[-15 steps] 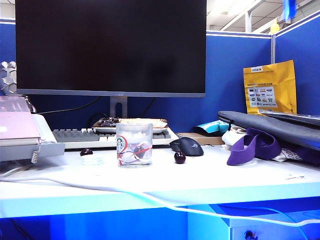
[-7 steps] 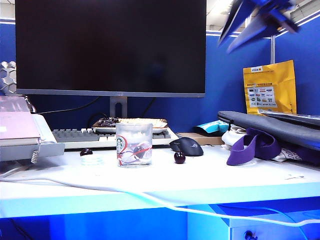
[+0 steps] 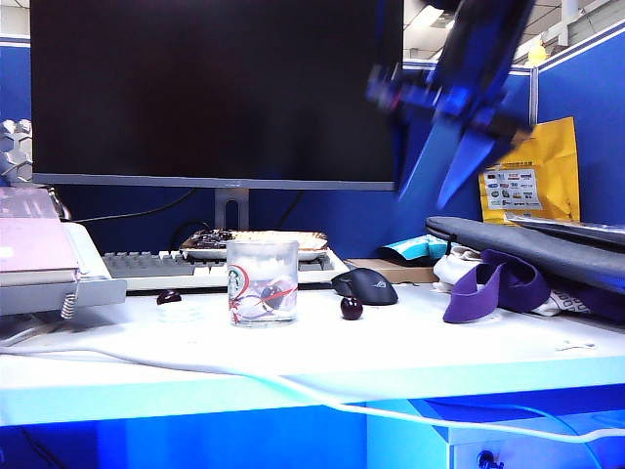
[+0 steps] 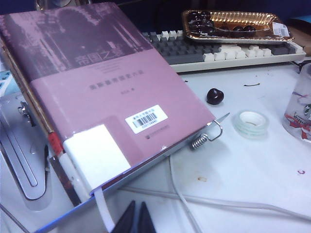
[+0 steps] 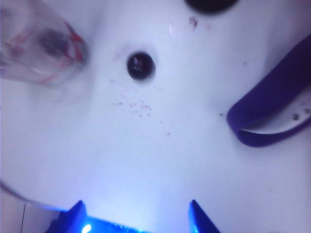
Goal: Pick up the cherry on the right side of the glass and put it inside the glass.
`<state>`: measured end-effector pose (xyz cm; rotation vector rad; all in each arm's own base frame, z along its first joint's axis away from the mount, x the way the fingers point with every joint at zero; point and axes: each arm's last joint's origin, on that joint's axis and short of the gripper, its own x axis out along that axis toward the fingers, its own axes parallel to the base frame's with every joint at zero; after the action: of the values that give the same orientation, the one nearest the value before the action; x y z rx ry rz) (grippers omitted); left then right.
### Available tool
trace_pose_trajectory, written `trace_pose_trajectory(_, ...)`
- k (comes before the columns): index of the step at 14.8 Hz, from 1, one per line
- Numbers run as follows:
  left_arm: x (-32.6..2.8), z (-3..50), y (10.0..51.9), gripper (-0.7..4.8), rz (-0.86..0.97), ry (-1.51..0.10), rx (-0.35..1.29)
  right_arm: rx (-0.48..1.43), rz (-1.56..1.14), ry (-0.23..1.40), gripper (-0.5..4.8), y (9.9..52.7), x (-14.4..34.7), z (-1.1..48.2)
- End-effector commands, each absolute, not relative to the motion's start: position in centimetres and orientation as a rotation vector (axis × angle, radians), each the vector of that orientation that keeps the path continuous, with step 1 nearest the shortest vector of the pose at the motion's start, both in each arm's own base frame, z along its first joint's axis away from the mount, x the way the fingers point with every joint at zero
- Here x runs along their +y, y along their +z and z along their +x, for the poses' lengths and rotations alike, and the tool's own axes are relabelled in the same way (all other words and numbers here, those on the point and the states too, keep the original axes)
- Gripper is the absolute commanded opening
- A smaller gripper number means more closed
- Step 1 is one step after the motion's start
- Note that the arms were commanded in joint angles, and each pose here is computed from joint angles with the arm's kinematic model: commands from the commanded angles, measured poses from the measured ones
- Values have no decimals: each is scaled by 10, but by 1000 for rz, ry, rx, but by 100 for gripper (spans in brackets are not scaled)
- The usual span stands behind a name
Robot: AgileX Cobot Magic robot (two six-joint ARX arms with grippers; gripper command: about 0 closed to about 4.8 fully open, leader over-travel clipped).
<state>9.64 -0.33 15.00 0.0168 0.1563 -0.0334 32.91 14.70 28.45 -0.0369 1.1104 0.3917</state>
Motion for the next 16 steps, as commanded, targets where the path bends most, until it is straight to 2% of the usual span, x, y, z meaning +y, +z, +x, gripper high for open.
trace_pose_trajectory(1,-3,96,149,-5,21,-37,165,1139,33,450,284,272,160,352)
trace_pose_trajectory(5,-3,96,149,-5,21,-37,165,1108,77,489,290,261,172,376)
trace_pose_trajectory(6,-3,96,149,-5,21,-37,165,1087,91,483,383,258,174,380)
trace_pose_trajectory(7,-3,96,149,-5,21,-37,166,1090,106,477,391,252,175,384)
trace_pose_trajectory(13,-3,96,149,-5,21,-37,166,1145,126,426,390,211,182,401)
trace_pose_trajectory(16,-3,96,149,-5,21,-37,166,1100,135,428,386,212,184,406)
